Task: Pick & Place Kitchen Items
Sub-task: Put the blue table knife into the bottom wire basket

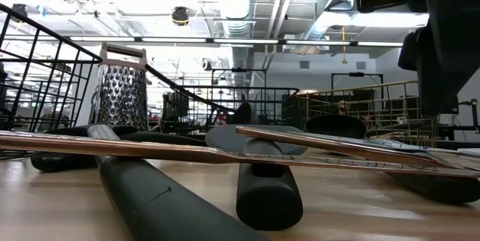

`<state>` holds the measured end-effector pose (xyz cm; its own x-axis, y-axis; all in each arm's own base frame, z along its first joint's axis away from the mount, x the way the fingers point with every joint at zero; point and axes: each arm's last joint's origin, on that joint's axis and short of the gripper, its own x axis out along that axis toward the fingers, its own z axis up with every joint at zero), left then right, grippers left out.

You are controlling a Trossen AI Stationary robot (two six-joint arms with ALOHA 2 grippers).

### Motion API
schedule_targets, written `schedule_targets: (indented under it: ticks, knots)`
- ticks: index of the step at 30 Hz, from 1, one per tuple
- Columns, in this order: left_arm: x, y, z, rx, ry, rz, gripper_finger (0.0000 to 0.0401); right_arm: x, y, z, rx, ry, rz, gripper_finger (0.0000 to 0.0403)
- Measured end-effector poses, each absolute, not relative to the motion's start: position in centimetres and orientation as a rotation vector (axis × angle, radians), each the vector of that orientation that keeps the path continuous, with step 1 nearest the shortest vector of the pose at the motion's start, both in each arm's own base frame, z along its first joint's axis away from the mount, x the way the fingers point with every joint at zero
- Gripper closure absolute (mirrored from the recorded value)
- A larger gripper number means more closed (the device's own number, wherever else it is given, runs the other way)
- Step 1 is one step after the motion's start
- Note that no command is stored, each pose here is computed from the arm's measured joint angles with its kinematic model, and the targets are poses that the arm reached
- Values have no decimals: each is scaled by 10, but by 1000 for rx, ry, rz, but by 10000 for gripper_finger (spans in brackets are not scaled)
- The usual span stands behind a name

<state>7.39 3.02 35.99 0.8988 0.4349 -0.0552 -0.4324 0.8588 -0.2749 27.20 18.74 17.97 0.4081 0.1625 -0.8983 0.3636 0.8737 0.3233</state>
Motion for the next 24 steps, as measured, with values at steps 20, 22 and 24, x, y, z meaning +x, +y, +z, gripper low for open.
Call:
schedule_targets:
  ticks: [20,22,24]
  knots:
    - [60,25,363,-283,-67,448,138,281,197,137,523,1276,-130,117]
    - [60,25,363,-283,-67,448,138,281,198,137,521,1284,-127,117]
    - [60,25,363,-283,-66,448,138,281,198,137,517,1290,-121,117]
